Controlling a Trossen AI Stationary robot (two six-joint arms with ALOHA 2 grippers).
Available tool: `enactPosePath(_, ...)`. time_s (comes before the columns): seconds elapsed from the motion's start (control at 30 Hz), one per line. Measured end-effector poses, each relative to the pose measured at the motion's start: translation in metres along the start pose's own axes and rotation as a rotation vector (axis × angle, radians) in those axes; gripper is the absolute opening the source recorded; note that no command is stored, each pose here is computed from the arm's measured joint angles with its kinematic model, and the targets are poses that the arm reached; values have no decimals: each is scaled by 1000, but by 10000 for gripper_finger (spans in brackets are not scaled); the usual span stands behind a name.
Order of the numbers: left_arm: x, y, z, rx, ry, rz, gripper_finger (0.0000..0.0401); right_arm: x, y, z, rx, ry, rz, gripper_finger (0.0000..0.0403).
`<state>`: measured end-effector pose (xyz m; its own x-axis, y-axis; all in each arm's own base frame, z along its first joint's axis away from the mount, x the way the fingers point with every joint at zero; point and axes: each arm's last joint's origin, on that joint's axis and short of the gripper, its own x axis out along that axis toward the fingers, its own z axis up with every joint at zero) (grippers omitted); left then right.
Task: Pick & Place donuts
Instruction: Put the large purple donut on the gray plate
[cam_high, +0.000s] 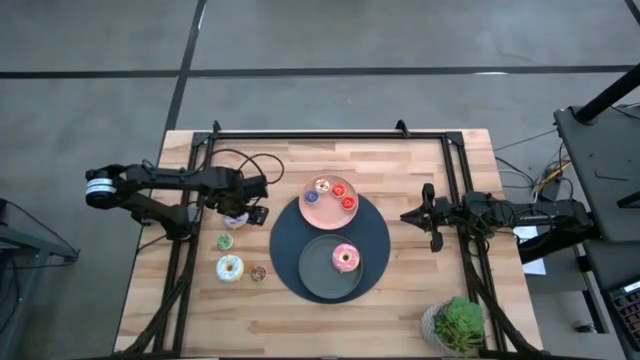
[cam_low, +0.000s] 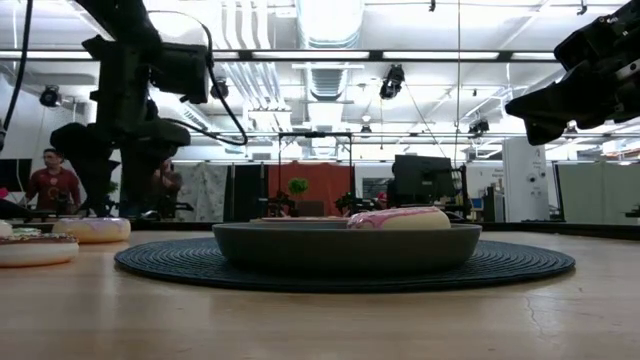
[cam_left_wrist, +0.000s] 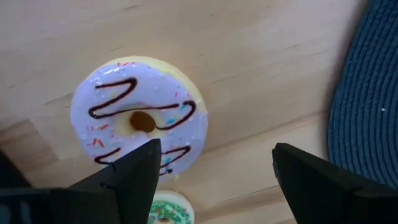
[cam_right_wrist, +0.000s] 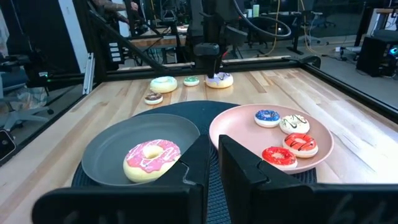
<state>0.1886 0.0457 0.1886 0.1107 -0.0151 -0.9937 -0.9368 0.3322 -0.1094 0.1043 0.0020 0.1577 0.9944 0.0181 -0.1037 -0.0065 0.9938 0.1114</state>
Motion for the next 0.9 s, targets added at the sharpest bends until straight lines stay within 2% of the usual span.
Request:
enactPosePath(0.27, 9, 6, -3, 71, 13, 19, 277, 0, 0, 0, 0, 0, 0, 29)
enactPosePath(0.5, 18, 7, -4, 76, -3, -3, 277, 0, 0, 0, 0, 0, 0, 29)
enactPosePath(0.9, 32, 10, -5, 101, 22, 35, 277, 0, 0, 0, 0, 0, 0, 29)
